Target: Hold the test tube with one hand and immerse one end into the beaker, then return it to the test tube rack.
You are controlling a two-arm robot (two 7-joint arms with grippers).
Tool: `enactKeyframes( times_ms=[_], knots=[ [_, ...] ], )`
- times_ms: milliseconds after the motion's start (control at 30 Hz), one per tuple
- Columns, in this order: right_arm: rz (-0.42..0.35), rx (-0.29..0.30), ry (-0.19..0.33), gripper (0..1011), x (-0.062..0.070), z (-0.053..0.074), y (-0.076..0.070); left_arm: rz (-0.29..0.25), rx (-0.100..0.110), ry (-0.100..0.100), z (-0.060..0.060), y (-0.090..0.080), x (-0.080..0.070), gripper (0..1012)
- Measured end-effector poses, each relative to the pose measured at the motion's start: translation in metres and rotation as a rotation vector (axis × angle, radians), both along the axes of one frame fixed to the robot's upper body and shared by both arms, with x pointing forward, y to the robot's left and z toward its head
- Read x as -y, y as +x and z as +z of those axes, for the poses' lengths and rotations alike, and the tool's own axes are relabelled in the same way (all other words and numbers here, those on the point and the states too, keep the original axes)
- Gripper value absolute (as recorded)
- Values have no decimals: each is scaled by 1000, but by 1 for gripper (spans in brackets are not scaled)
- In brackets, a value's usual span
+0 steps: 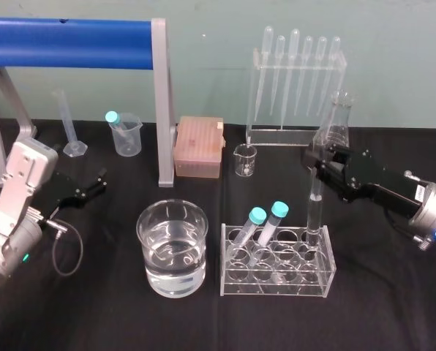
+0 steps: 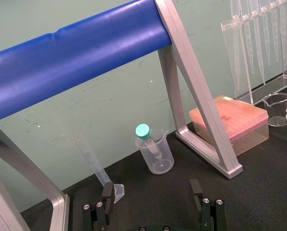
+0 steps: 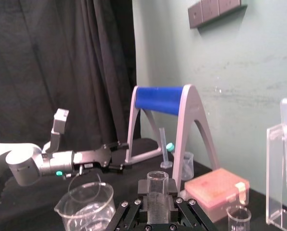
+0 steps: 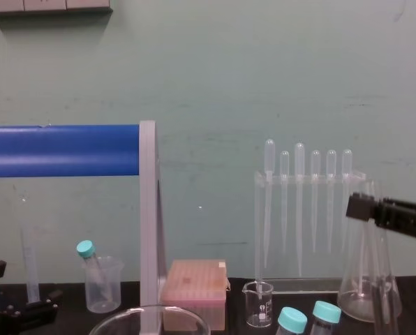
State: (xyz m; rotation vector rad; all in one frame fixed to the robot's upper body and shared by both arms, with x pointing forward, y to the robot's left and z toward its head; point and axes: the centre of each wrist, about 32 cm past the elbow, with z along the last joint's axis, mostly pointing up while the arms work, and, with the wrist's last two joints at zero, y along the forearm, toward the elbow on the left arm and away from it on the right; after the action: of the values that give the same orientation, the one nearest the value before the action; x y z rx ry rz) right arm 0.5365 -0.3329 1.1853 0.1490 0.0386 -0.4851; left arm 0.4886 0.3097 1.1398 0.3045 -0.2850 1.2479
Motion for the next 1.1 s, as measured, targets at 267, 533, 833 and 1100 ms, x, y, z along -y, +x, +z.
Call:
enactKeyframes(
  times_ms=[267,533,833,1100],
  knots=[
    [13,-39,-32,225,1,-10,3,0,0,0,0,0,0,1000],
    [31,-58,-38,225,-1,-17,7,0,0,0,0,0,0,1000],
    [37,-55,-48,225,-3,-19,8,0,0,0,0,0,0,1000],
    [37,-54,-47,225,-2,-19,8,0,0,0,0,0,0,1000]
  ],
)
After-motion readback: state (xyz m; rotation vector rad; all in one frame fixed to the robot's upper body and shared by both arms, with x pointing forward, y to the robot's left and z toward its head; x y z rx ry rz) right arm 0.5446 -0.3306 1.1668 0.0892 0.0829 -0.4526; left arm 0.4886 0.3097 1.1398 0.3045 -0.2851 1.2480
